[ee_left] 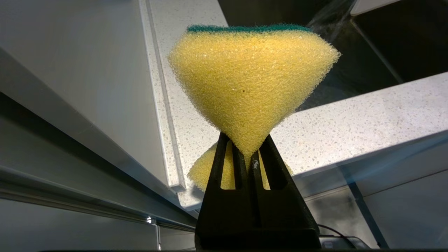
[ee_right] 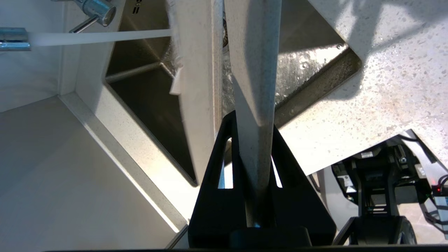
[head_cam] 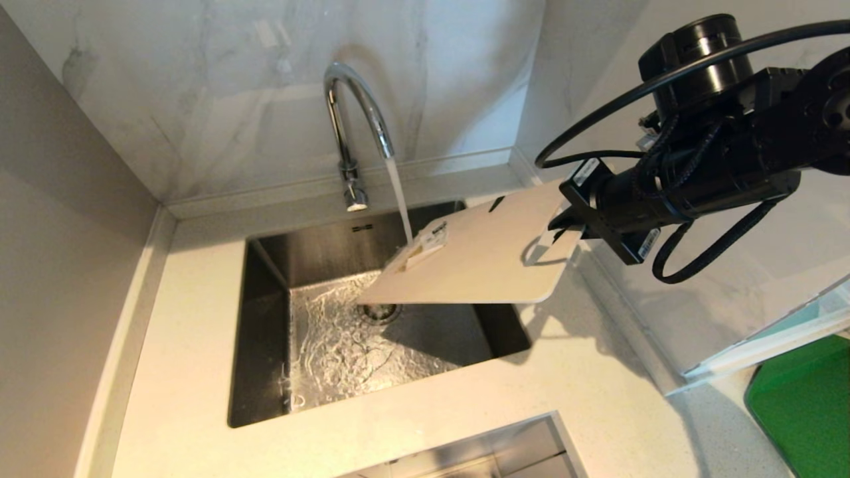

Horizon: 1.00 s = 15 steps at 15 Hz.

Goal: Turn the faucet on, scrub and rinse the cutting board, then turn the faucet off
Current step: Scrub the cutting board underwater

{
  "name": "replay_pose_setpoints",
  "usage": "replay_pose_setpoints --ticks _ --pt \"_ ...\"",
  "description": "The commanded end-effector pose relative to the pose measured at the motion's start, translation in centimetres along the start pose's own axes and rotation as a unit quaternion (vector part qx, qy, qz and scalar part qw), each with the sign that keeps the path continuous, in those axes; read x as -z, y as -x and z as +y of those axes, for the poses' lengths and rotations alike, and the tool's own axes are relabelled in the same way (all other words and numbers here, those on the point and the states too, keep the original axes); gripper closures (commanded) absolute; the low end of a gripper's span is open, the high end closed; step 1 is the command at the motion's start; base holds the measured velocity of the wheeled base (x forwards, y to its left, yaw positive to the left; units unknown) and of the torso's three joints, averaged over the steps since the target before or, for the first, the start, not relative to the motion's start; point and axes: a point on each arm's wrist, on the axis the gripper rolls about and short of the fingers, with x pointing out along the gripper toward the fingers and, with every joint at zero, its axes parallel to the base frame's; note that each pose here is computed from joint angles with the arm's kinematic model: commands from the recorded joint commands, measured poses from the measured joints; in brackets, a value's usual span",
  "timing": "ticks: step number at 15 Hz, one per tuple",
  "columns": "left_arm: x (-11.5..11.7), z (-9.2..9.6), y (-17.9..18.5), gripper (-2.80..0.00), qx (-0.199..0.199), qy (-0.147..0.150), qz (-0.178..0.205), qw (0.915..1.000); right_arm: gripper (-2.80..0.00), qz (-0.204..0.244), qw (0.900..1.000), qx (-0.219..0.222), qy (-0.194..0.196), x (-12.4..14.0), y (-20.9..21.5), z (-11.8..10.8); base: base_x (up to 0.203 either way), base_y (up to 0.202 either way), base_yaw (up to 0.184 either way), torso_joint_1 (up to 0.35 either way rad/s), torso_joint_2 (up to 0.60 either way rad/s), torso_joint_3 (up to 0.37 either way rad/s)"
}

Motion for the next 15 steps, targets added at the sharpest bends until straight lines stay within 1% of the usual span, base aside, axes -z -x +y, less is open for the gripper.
replay_pose_setpoints --ticks 1,2,4,6,11,13,15 --pt "0.0 0.0 0.0 0.00 -0.001 0.000 0.000 1.0000 0.00 0.005 1.000 0.005 -0.003 0.0 -0.6 -0.1 0.000 0.000 0.000 0.000 0.00 0.000" --pt "0.0 0.0 0.0 0.00 -0.001 0.000 0.000 1.0000 0.00 0.003 1.000 0.002 -0.003 -0.1 -1.1 -0.1 0.000 0.000 0.000 0.000 0.00 0.000" --pt "0.0 0.0 0.0 0.00 -0.001 0.000 0.000 1.0000 0.00 -0.010 1.000 -0.022 -0.001 -0.5 -2.3 0.3 0.000 0.000 0.000 0.000 0.00 0.000" --pt "0.0 0.0 0.0 0.00 0.000 -0.001 0.000 1.0000 0.00 -0.009 0.999 -0.040 0.000 -0.8 -4.3 0.4 0.000 0.000 0.000 0.000 0.00 0.000" --pt "0.0 0.0 0.0 0.00 -0.001 0.000 0.000 1.0000 0.00 -0.016 0.998 -0.055 0.001 -1.2 -9.5 0.0 0.000 0.000 0.000 0.000 0.00 0.000" --pt "0.0 0.0 0.0 0.00 -0.001 0.000 0.001 1.0000 0.00 -0.017 0.998 -0.058 0.001 -1.2 -10.0 0.0 0.000 0.000 0.000 0.000 0.00 0.000" --pt "0.0 0.0 0.0 0.00 0.000 -0.001 0.001 1.0000 0.00 -0.007 0.998 -0.061 0.000 -1.1 -10.4 -0.2 0.000 0.000 0.000 0.000 0.00 0.000"
